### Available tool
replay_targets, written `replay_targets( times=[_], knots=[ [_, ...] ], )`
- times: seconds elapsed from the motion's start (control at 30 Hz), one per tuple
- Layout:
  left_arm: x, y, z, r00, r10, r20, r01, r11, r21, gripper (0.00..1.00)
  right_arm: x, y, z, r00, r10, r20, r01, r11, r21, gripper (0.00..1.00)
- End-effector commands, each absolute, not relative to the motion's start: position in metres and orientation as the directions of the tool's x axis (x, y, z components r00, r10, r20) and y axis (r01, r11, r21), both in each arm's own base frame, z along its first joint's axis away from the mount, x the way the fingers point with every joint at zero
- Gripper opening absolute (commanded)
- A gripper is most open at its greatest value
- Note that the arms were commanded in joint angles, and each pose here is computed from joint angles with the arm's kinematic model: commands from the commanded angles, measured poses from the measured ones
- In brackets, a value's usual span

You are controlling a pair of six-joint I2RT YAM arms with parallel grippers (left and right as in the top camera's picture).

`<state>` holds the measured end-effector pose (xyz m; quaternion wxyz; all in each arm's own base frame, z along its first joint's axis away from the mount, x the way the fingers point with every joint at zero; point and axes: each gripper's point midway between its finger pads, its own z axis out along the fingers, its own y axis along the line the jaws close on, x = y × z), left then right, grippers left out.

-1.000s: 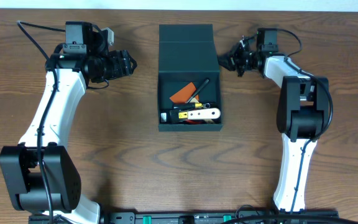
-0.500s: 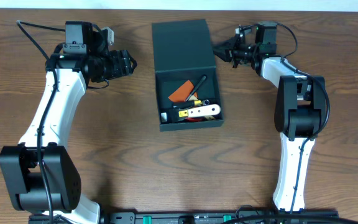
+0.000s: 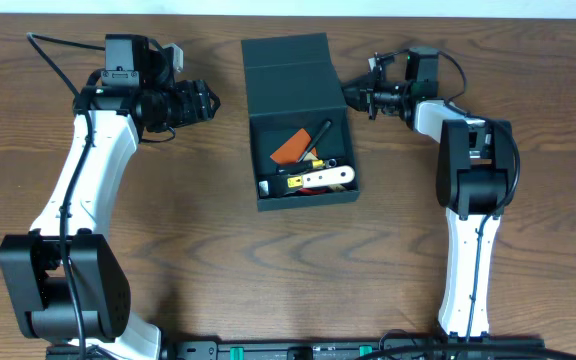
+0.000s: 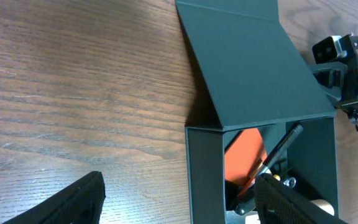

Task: Pack container
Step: 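Swing the lid forward and down over the box with the right gripper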

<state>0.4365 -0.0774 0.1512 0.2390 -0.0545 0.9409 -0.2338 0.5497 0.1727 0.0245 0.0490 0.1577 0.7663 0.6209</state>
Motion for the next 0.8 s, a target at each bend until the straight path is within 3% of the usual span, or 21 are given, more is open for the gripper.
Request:
replay_targets(
  times=[0.0,0.5,0.77],
  knots=[
    [0.436,-0.079,0.149,-0.884,-0.222,-0.411,0.003,0.877,-0.480,0.75,0.534,0.183,0.001,-0.953,0.232,0.195,0.231,0.139,0.963,0.01],
    [0.436,-0.079,0.149,-0.884,-0.222,-0.412,0.003,0.877,-0.480,0.75,0.538,0.186,0.067,-0.992,0.125,-0.028,-0.026,0.019,0.999,0.01],
    [0.436,-0.079,0.149,-0.884,-0.222,-0.412,0.003,0.877,-0.480,0.75,0.530,0.188,0.084,-0.997,0.074,-0.007,-0.007,-0.006,1.000,0.01]
  ],
)
